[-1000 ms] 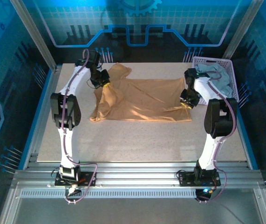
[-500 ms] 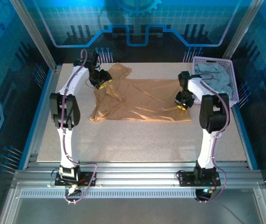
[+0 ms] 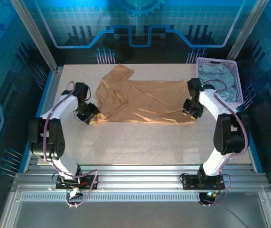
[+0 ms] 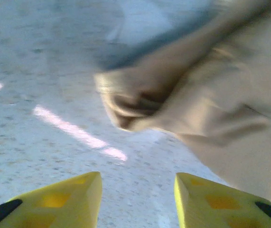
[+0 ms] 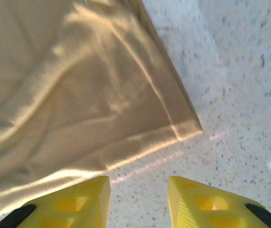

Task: Fold and stack the t-shirts

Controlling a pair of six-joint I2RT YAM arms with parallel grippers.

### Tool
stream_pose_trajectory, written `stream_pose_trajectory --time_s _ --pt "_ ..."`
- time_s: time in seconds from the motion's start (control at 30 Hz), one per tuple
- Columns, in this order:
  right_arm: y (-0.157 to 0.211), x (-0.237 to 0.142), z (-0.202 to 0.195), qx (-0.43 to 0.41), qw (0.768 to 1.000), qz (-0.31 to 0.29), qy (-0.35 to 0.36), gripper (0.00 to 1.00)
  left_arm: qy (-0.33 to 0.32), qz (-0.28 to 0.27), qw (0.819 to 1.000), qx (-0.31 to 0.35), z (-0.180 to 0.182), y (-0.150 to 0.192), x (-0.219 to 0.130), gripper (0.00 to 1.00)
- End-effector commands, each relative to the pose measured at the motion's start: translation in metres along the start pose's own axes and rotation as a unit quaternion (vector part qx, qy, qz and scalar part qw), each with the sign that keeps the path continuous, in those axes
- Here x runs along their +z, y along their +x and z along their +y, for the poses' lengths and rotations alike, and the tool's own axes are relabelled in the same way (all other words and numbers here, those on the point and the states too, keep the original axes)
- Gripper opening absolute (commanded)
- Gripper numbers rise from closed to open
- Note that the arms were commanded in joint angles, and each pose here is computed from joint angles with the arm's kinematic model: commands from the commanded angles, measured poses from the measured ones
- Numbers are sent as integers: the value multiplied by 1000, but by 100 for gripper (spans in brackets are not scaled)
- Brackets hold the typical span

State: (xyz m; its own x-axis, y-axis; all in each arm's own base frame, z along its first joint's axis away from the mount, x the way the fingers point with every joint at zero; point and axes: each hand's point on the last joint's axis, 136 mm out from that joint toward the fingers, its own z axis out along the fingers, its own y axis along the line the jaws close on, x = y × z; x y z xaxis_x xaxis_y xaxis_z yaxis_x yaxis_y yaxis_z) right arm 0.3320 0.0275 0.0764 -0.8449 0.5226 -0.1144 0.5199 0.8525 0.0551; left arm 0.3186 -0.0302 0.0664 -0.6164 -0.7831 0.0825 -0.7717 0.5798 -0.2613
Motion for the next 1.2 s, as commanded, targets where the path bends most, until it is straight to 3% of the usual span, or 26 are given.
stream_pose_trajectory --time_s 0.0,0.3,0.7,0.8,0.9,0.97,1.1,1.17 --pt "11 10 -7 4 1000 23 -14 38 59 3 993 -106 2 -19 7 42" --pt "9 30 -29 42 998 37 -18 41 107 27 962 -250 3 -18 31 41" --pt "3 47 -38 57 997 48 6 42 107 45 951 -287 -6 -9 52 34" --pt "-2 51 -35 59 997 47 6 42 104 33 952 -284 -9 -16 52 27" --pt "-8 55 -33 60 997 44 13 41 92 13 955 -283 -5 -24 49 9" --pt "-11 59 -31 60 997 46 18 39 81 2 956 -283 1 -28 45 1" --pt "-14 64 -29 54 997 49 34 27 70 -10 956 -283 14 -33 40 0" --pt "-13 65 -31 49 996 52 50 16 68 -15 956 -285 21 -37 36 0"
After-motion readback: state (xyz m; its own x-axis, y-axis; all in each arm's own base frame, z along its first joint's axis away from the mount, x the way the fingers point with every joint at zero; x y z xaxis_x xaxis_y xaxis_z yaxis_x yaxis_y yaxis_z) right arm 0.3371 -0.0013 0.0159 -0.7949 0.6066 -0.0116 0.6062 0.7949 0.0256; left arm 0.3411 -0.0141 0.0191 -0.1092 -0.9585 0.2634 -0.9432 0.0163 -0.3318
